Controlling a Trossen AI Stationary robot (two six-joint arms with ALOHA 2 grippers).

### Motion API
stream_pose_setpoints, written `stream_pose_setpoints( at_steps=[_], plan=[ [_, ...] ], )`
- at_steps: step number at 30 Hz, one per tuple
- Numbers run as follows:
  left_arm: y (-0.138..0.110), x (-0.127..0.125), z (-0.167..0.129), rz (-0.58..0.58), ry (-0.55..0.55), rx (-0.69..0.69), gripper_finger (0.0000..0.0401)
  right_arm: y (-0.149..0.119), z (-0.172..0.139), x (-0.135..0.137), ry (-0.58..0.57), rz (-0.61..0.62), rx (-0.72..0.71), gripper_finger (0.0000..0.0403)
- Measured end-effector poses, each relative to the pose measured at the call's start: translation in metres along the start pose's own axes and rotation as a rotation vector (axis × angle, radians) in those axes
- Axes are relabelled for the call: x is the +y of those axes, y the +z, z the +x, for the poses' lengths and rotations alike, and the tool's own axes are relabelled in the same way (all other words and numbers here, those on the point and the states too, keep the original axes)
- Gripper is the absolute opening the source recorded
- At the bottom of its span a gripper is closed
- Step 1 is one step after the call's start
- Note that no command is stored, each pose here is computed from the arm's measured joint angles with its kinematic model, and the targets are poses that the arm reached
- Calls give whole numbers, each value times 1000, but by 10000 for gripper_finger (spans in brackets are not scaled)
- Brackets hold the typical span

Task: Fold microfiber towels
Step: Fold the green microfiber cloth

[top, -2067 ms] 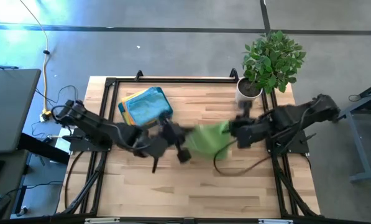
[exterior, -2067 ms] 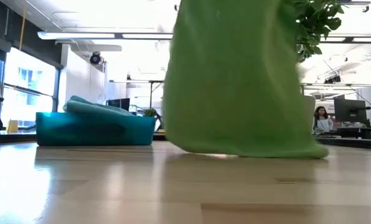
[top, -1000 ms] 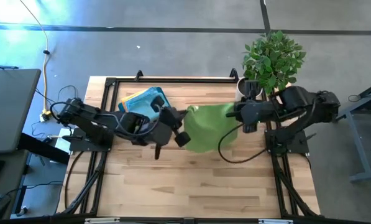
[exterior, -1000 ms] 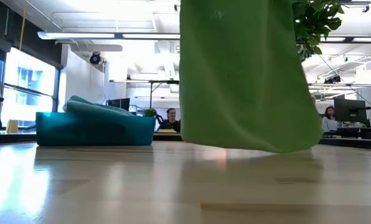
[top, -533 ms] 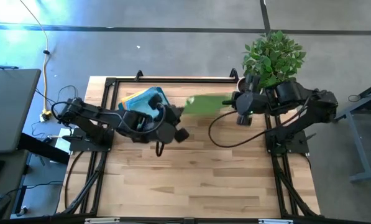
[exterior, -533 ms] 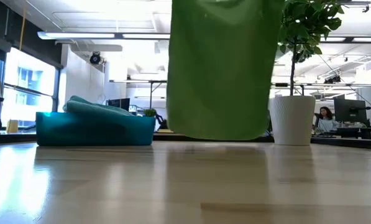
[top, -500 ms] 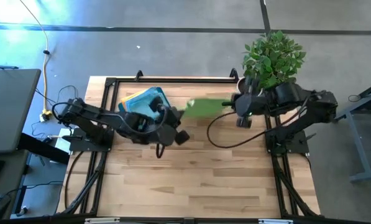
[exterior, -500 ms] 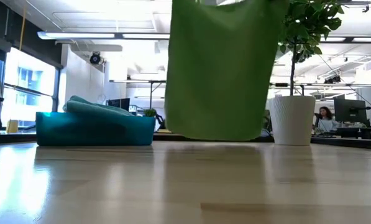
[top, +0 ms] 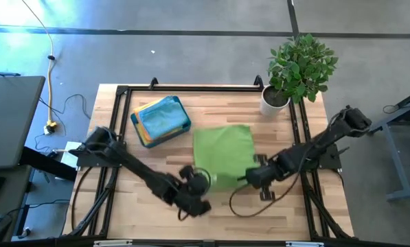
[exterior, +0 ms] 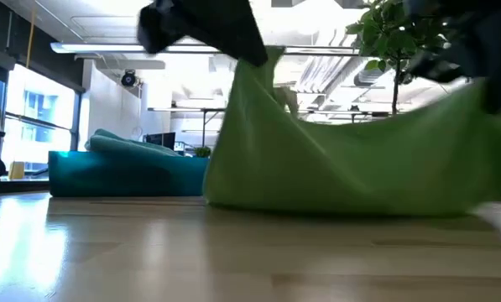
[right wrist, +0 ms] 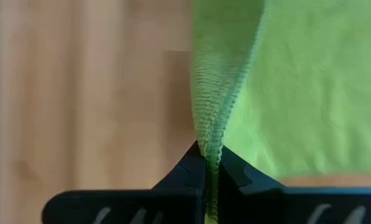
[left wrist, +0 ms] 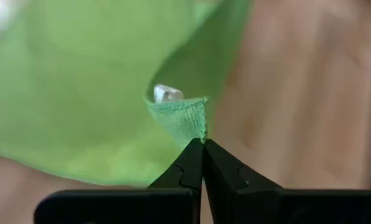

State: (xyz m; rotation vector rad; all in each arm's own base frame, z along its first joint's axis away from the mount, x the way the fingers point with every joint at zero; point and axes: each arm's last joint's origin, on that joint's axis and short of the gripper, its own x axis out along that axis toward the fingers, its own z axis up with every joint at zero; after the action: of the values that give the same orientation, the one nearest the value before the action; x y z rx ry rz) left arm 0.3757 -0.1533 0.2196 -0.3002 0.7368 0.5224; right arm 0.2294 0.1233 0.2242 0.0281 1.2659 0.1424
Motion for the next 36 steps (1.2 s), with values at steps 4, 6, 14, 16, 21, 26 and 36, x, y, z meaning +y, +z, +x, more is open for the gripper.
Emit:
stream_pose_setpoints(
  at_steps=[4, 6, 14, 16, 21, 26, 36],
  plan=[
    [-18, -19, 11, -40, -184, 161, 0, -9, 12, 18, 201, -55, 2, 0],
    [-19, -21, 13, -45, -222, 191, 0, -10, 12, 22, 267, -95, 12, 0],
    [-9, -1, 17, -102, 4, 62, 0, -3, 18, -3, 72, -191, -54, 0],
    [-5, 5, 18, -111, 46, 46, 1, -1, 19, -14, -21, -230, -60, 0],
    [-2, 28, 25, -77, 242, 29, 1, 7, 18, -44, -191, -293, -61, 0],
    [6, 57, 31, -80, 455, 2, 1, 12, 16, -78, -258, -339, -27, 0],
    [21, 101, 61, -119, 573, 33, 3, 13, 10, -142, -338, -254, 11, 0]
  ],
)
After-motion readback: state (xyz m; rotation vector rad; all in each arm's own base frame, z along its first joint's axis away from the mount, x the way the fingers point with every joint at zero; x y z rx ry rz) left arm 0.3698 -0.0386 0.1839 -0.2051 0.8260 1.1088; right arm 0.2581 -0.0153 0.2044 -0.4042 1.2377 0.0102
